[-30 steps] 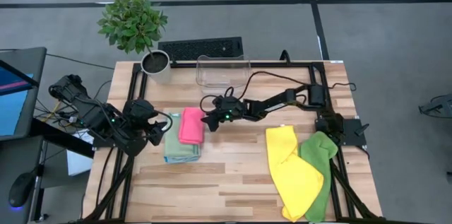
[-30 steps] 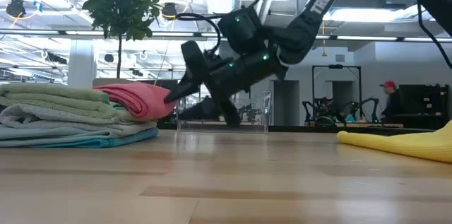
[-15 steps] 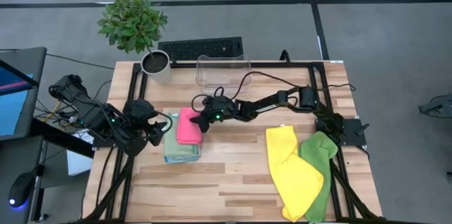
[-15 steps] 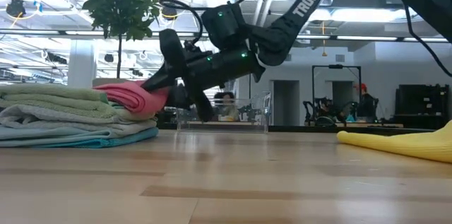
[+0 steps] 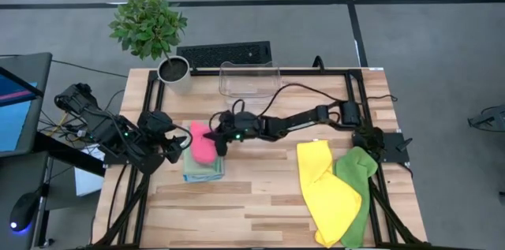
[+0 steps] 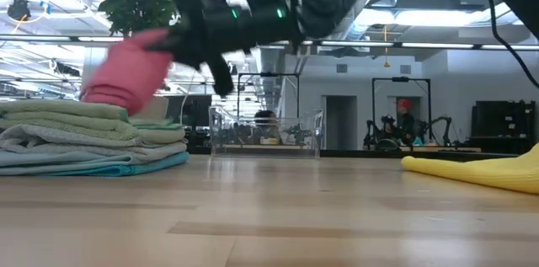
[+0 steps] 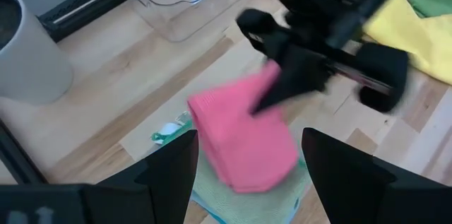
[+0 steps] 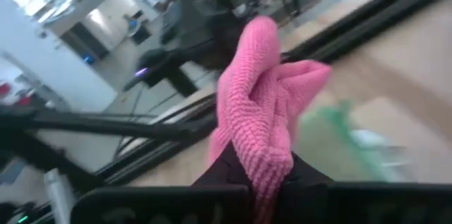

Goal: Fold microfiber towels
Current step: Stack the folded pink microfiber cloth on top of the folded light green microfiber cloth

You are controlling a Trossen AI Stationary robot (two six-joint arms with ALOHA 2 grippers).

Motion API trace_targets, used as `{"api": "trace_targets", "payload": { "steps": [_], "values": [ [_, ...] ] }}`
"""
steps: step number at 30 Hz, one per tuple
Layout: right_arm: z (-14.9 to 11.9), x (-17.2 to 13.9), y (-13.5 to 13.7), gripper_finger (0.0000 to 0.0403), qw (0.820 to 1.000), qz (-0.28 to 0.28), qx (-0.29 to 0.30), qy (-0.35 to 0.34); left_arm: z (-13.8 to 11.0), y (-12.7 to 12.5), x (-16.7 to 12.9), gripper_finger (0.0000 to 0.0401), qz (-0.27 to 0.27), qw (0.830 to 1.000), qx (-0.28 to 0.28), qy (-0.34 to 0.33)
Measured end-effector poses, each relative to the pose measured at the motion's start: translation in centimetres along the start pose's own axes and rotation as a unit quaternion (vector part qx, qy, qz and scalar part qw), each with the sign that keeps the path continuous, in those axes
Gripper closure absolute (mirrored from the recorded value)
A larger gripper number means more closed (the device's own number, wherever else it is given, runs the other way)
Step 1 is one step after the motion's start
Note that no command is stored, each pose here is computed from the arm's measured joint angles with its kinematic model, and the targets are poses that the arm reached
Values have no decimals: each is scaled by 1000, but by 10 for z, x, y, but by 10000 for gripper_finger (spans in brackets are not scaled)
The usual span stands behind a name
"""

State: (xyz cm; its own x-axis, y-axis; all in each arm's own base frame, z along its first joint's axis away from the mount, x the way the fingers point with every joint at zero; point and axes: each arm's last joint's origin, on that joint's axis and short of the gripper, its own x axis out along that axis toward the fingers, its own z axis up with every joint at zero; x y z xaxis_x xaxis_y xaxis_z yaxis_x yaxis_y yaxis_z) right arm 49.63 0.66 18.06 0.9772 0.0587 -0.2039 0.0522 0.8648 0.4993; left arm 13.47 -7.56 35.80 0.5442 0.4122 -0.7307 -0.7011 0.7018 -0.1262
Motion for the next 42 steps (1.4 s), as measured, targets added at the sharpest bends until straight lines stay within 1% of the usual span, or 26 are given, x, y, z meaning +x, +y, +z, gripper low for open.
{"api": "trace_targets", "payload": {
  "steps": [2,4,7,10,12,14,16,17,20,24,29,31,34,39,42],
  "values": [
    [2,6,21,383,1000,15,-6,6,1,2,-1,156,-3,1000,-2,0],
    [-1,12,39,383,999,21,-25,12,2,5,-3,156,-10,1000,-9,-1],
    [-8,15,53,381,999,4,-43,28,3,9,-6,156,-21,1000,-21,-3],
    [-6,15,60,381,999,10,-44,16,5,12,-8,156,-29,999,-32,-5],
    [-4,15,63,382,998,34,-44,7,5,14,-9,156,-32,999,-35,-5],
    [1,14,72,382,996,81,-33,-4,6,15,-10,156,-34,999,-37,-5],
    [8,14,84,381,993,114,-26,-4,6,15,-10,156,-36,999,-39,-6],
    [9,13,88,381,992,122,-26,0,6,15,-10,156,-36,999,-39,-6],
    [5,13,95,381,992,121,-36,16,6,15,-10,156,-38,998,-40,-7],
    [4,15,86,381,994,99,-40,31,6,15,-10,156,-38,998,-41,-7],
    [-6,15,51,381,998,33,-37,41,7,14,-10,156,-40,998,-37,-12],
    [-12,14,37,381,998,16,-28,48,7,14,-10,156,-40,998,-37,-12],
    [-12,12,25,380,999,18,-8,37,7,14,-10,156,-40,998,-37,-12],
    [-11,12,11,380,999,-5,-14,44,7,14,-10,156,-39,999,-35,-17],
    [-8,11,5,380,999,-10,-11,43,7,14,-10,156,-37,998,-36,-22]
  ]
}}
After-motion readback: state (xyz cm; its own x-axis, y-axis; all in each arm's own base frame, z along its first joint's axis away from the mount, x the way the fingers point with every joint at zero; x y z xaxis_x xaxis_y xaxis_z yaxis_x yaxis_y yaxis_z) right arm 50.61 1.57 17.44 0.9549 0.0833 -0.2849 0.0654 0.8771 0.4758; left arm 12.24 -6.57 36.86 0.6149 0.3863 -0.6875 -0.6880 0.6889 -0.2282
